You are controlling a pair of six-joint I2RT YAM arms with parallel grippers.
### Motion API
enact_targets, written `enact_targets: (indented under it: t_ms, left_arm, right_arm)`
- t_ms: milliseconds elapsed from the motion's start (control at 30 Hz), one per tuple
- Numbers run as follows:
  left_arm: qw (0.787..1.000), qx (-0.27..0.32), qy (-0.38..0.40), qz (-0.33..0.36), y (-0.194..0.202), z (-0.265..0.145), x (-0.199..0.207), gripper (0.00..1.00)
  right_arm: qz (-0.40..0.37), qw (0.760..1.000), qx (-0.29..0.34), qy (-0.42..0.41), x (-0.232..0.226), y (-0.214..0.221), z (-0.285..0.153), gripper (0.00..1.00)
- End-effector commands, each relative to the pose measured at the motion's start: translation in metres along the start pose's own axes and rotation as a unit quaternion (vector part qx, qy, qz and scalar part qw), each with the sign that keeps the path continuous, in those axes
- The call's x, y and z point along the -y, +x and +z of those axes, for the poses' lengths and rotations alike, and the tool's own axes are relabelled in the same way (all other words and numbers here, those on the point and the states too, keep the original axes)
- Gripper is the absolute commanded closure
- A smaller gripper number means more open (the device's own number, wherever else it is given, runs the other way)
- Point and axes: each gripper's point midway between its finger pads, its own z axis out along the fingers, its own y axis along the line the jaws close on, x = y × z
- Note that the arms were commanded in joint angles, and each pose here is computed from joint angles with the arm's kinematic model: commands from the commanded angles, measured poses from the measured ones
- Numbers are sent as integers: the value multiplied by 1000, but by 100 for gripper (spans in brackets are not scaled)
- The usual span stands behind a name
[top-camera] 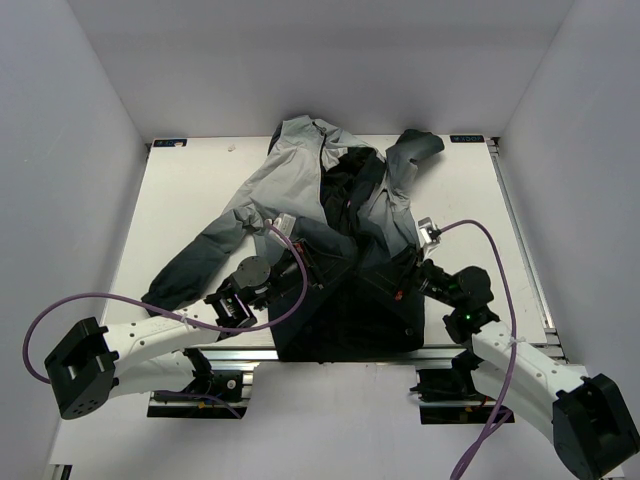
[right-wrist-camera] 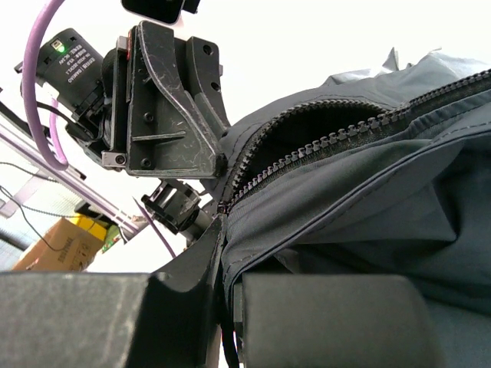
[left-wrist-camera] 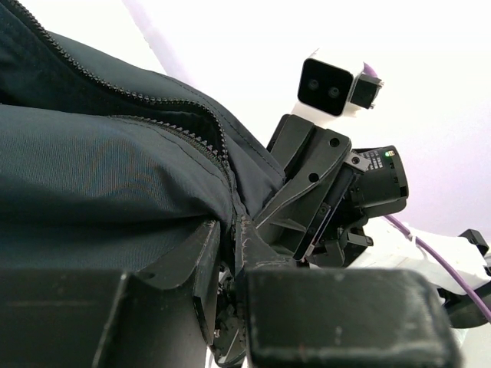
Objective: Zip up the jacket
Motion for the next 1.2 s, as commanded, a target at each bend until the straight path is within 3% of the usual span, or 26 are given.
enact_targets:
  t_ms: [0,300,1167]
  left_arm:
    - [999,-5,36,-5,-1,0,19,100]
    - [999,0,33,-7,-2,-2,17,100]
    - [998,7,54,-7,-6,1,26,100]
  right_arm:
    - [-36,997,59,-30,-19,-26,0,100]
    - [-39,996,81,-27,-22,-33,-3,100]
    - [-15,998,55,-40,-24,-15,-9,100]
